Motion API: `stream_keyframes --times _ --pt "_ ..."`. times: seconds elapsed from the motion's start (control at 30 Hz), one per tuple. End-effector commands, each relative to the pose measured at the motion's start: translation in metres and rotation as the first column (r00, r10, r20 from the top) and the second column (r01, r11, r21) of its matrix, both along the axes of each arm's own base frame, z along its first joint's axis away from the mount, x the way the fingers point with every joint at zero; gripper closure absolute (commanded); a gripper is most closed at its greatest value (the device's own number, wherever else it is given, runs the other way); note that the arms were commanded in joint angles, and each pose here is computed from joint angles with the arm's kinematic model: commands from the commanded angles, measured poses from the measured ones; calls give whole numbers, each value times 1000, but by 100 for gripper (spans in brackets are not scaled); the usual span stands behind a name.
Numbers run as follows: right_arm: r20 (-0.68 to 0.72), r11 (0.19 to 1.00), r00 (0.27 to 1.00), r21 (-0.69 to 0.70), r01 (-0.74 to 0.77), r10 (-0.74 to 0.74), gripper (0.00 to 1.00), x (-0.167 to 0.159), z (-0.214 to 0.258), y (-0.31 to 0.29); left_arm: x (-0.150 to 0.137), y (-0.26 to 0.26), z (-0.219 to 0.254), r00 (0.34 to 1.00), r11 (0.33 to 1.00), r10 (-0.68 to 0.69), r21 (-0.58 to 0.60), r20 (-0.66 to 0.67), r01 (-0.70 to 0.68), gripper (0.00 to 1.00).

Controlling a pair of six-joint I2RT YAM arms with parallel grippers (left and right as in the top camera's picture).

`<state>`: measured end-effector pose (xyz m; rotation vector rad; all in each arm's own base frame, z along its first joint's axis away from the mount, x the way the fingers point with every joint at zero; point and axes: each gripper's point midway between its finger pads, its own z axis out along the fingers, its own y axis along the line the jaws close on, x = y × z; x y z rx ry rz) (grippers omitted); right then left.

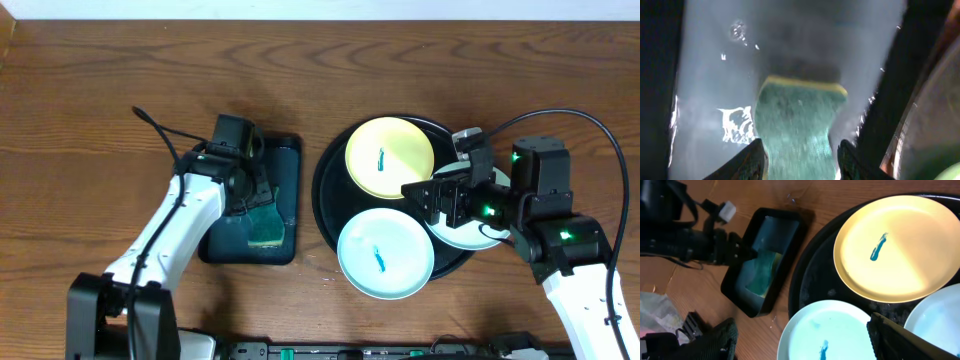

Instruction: Clean dirty plates on tray and stack at the side

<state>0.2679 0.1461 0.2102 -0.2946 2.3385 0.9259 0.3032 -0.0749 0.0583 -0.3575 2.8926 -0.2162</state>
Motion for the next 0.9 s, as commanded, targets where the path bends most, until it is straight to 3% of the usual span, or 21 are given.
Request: stream_keyframes --times 0.0,0.1,0.13,0.2,0.37,0.4,0.5,0.6,0.73,0.87 --pt "12 1000 1000 -1 -8 8 18 0 4 3 -11 11 -38 998 998 -10 62 -54 14 51" --pt "9 1000 1000 0 -8 8 19 0 4 3 -15 12 -58 995 997 -9 70 -98 16 61" --pt "0 1000 1000 3 -2 2 19 -1 4 3 -16 12 -63 994 997 -9 73 -113 18 68" --pt "-4 1000 1000 5 1 -1 20 -1 3 3 -16 12 -69 992 997 -9 76 -126 18 92" --pt "-19 1000 1000 1 2 -2 22 -3 1 3 -8 10 -56 996 998 -10 68 -89 16 93" --pt "-29 1000 1000 -4 5 -5 23 -4 -1 2 -6 10 -50 997 998 -10 66 -77 15 92" --pt "-85 995 994 -79 56 -62 28 -8 -17 -11 2 8 -21 1000 998 -10 55 -22 12 61" --pt "-175 983 978 -162 86 -115 33 -21 -37 -24 -8 6 3 1000 1000 -17 24 0 17 46" --pt "-291 979 950 -197 58 -115 36 -41 -57 -26 -26 5 14 999 1000 -23 5 -33 24 44" --pt "-319 976 942 -212 40 -108 37 -46 -68 -25 -34 6 3 997 1000 -25 12 -69 26 48"
